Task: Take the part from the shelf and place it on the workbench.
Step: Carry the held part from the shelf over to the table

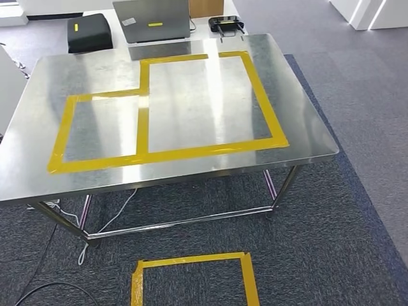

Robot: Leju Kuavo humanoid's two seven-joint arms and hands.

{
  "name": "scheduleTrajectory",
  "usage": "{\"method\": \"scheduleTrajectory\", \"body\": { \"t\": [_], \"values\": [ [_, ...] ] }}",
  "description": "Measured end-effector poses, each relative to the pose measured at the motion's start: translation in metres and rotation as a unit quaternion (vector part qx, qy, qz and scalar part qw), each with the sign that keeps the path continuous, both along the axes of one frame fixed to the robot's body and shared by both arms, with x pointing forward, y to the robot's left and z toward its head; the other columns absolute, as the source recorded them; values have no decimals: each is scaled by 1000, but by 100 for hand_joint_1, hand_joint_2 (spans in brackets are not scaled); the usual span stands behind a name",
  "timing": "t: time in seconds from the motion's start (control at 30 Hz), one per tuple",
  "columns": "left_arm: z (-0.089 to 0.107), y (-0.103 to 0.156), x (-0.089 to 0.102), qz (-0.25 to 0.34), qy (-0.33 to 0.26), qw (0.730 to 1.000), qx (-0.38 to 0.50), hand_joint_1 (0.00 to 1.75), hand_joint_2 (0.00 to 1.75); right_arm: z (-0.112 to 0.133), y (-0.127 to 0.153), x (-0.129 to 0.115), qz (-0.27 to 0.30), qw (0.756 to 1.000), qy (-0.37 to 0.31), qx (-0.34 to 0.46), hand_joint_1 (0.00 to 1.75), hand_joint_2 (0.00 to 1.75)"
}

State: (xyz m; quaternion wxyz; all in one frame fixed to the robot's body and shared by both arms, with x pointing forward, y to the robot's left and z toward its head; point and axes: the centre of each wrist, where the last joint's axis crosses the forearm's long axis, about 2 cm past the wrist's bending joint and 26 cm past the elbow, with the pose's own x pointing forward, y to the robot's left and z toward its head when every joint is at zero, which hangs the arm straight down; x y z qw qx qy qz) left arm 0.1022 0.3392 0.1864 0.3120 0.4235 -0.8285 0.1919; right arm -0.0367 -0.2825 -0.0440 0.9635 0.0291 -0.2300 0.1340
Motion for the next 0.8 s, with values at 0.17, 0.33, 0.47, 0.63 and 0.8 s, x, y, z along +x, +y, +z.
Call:
{"method": "scheduleTrajectory", "body": {
  "t": [0.17, 0.33, 0.47, 0.63, 0.8],
  "values": [
    [-1, 0, 0, -3, 1, 1000, -1, 175, 175, 0, 0, 0, 13, 1000, -9, -8, 0, 175],
    [-2, 0, -1, -4, 4, 1000, -3, 175, 175, 0, 0, 2, 14, 1000, -11, -8, 0, 175],
    [-2, 0, -1, -3, 2, 1000, -2, 175, 175, 0, 0, 6, 16, 1000, -17, -8, 0, 175],
    [-2, 0, -1, -2, 2, 1000, -2, 175, 175, 0, 0, 5, 17, 1000, -15, -10, 0, 175],
    [-3, 0, -1, -2, 3, 1000, -3, 175, 175, 0, -1, 4, 17, 1000, -15, -14, 0, 175]
  ]
}}
